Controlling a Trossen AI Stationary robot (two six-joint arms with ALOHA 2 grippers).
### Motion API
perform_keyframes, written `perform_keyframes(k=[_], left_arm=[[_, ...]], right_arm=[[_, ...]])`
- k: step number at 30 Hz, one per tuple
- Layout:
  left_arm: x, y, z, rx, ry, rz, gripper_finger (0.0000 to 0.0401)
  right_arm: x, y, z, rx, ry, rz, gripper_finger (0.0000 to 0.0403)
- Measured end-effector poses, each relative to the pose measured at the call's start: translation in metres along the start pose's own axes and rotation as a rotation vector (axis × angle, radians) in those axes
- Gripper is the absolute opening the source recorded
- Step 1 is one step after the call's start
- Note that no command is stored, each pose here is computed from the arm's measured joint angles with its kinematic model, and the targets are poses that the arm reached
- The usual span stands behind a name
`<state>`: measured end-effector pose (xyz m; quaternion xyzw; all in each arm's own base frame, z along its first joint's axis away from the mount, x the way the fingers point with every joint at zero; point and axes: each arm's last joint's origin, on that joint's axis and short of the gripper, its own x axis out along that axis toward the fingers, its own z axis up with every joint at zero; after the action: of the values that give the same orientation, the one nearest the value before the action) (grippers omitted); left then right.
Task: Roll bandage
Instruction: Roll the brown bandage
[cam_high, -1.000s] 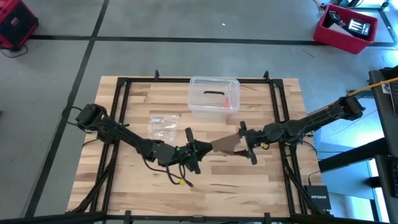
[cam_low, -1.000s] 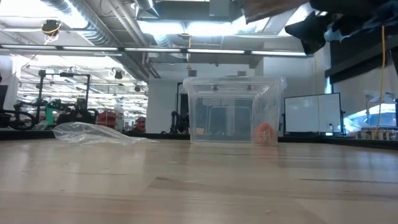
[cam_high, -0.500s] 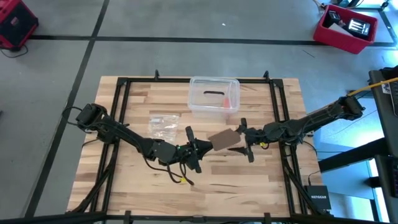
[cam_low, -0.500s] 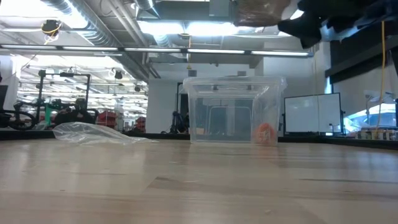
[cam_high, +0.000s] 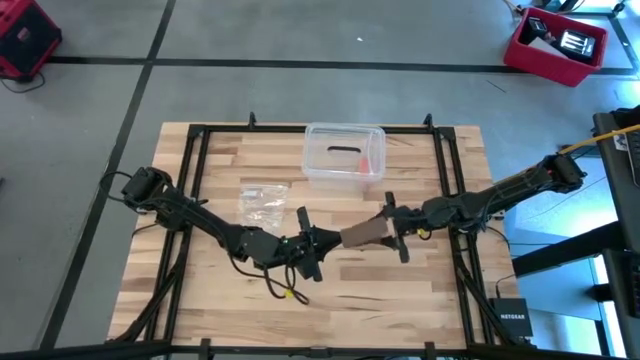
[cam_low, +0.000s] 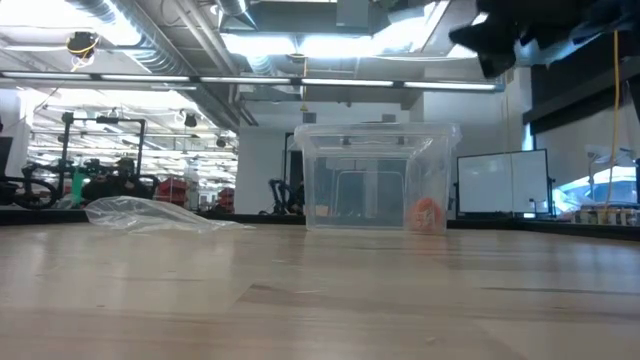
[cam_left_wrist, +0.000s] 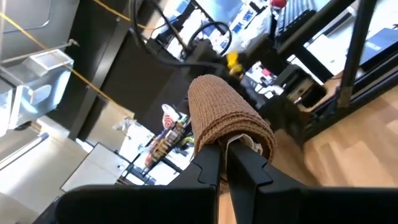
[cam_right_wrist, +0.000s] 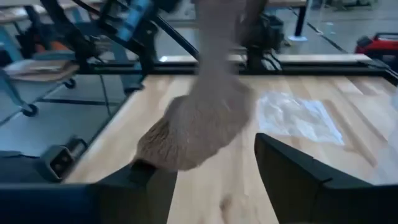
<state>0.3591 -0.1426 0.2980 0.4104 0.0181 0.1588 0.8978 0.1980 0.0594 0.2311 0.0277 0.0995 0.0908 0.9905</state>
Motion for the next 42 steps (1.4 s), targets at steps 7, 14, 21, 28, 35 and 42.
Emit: perform_keyframes(k=[7, 14, 21, 28, 35, 42], left_arm=[[0.0019, 0.0022, -0.0014, 0.051, 0.004, 0.013, 0.0005], [0.0020, 0.0021, -0.0016, 0.060, 0.005, 0.011, 0.0005], [0.0020, 0.0018, -0.0018, 0.036, 0.007, 0.010, 0.0005], [0.0007, 0.0016, 0.0000, 0.031, -0.002, 0.013, 0.0005], [-0.0018, 0.0014, 0.0036, 0.018, -0.022, 0.017, 0.0006], [-0.0016, 0.0014, 0.0051, -0.015, -0.069, -0.007, 0.0006]], right_arm=[[-0.0001, 0.0011, -0.0040, 0.018, 0.048, 0.047, 0.0213], [0.0000, 0.0010, -0.0013, 0.033, 0.019, 0.037, 0.0213], [-0.0001, -0.0002, 0.0046, 0.032, -0.046, -0.019, 0.0213], [-0.0001, -0.0028, 0.0001, 0.030, -0.006, -0.095, 0.0213], [-0.0001, -0.0021, 0.0031, 0.065, -0.036, -0.077, 0.0213], [-0.0001, -0.0017, 0.0034, 0.066, -0.037, -0.064, 0.0213]])
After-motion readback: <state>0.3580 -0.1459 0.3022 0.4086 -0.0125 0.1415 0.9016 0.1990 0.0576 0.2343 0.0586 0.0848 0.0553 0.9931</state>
